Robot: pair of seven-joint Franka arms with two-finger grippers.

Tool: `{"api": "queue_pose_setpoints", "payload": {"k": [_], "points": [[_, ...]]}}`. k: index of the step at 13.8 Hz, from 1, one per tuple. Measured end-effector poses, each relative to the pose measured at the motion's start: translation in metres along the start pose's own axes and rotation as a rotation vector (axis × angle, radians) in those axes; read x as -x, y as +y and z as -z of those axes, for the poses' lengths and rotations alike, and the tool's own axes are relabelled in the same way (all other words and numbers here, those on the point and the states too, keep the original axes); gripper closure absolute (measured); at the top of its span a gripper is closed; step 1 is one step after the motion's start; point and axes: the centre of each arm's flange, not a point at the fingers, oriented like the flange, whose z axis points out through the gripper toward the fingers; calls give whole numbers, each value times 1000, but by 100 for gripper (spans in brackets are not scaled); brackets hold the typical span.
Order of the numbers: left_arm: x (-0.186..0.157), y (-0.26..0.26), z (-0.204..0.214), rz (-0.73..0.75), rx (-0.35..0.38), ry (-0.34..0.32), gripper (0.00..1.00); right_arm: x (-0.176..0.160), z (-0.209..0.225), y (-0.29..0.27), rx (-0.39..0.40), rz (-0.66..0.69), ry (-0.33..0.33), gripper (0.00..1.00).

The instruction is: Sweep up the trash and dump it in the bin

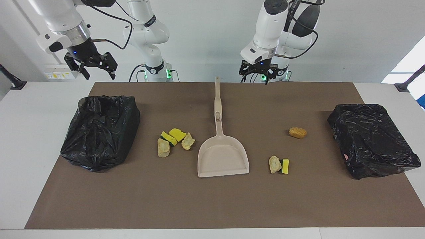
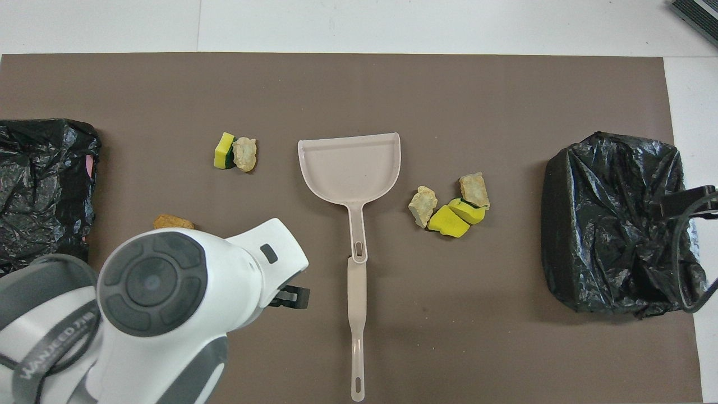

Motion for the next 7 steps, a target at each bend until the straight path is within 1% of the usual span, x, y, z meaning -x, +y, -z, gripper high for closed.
{"api": "queue_pose_setpoints", "payload": {"k": [3,7], "points": [[30,48,-20,-14,-7,-2,0,-5,-5,-10,1,18,10,0],[67,103,-70,-5,1,-2,0,-20,-27,-34,4,61,4,0]]}}
